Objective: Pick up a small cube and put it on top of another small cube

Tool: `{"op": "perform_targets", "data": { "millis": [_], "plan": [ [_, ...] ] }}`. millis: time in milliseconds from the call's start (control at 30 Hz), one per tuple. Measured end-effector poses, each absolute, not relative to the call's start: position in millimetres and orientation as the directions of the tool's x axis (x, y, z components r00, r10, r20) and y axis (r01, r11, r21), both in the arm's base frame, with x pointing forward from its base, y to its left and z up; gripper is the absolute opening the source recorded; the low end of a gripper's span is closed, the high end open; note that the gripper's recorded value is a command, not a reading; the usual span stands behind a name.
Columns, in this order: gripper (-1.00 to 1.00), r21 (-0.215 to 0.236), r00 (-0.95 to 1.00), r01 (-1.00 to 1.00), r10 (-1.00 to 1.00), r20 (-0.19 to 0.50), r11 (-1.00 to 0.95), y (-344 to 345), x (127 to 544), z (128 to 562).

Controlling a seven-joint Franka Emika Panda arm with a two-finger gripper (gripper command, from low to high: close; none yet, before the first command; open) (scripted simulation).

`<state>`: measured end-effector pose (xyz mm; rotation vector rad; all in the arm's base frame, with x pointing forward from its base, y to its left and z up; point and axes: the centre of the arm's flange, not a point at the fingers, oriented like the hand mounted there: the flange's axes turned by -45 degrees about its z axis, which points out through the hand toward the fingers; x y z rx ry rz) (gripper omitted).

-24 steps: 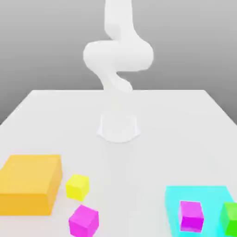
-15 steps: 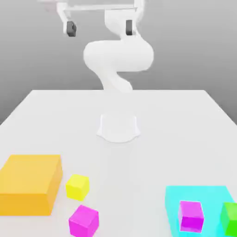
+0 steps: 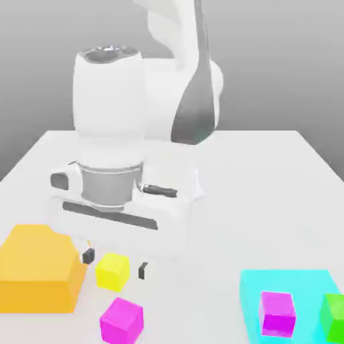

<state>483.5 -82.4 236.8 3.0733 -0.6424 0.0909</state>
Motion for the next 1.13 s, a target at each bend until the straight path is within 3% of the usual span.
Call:
{"op": "perform_targets", "data": {
  "millis": [67,200,233,467,633,900,1000,1033,1133],
  "plan": [
    [0.0,-0.003,0.907,-0.421,-0.421,0.015,-0.907,-85.2,476.0,202.7],
    [0.0,0.0,0.904,-0.427,-0.427,0.001,-0.904,-86.2,473.6,148.9],
    [-1.0,0.0,0.904,-0.428,-0.428,0.0,-0.904,-86.1,473.0,138.8],
    [-1.0,0.0,0.904,-0.428,-0.428,0.001,-0.904,-86.1,472.9,137.7],
    [-1.0,-0.001,0.91,-0.414,-0.414,0.0,-0.91,-81.6,474.9,193.1],
    [-1.0,-0.009,0.982,0.187,0.187,0.0,-0.982,111.9,508.3,282.8],
    [-1.0,-0.002,0.947,0.322,0.322,0.0,-0.947,157.3,506.2,258.1],
    [1.0,-0.002,0.943,0.332,0.332,0.0,-0.943,160.9,505.4,250.2],
    [1.0,-0.002,0.943,0.332,0.332,0.0,-0.943,160.9,505.4,250.2]
  ]
}}
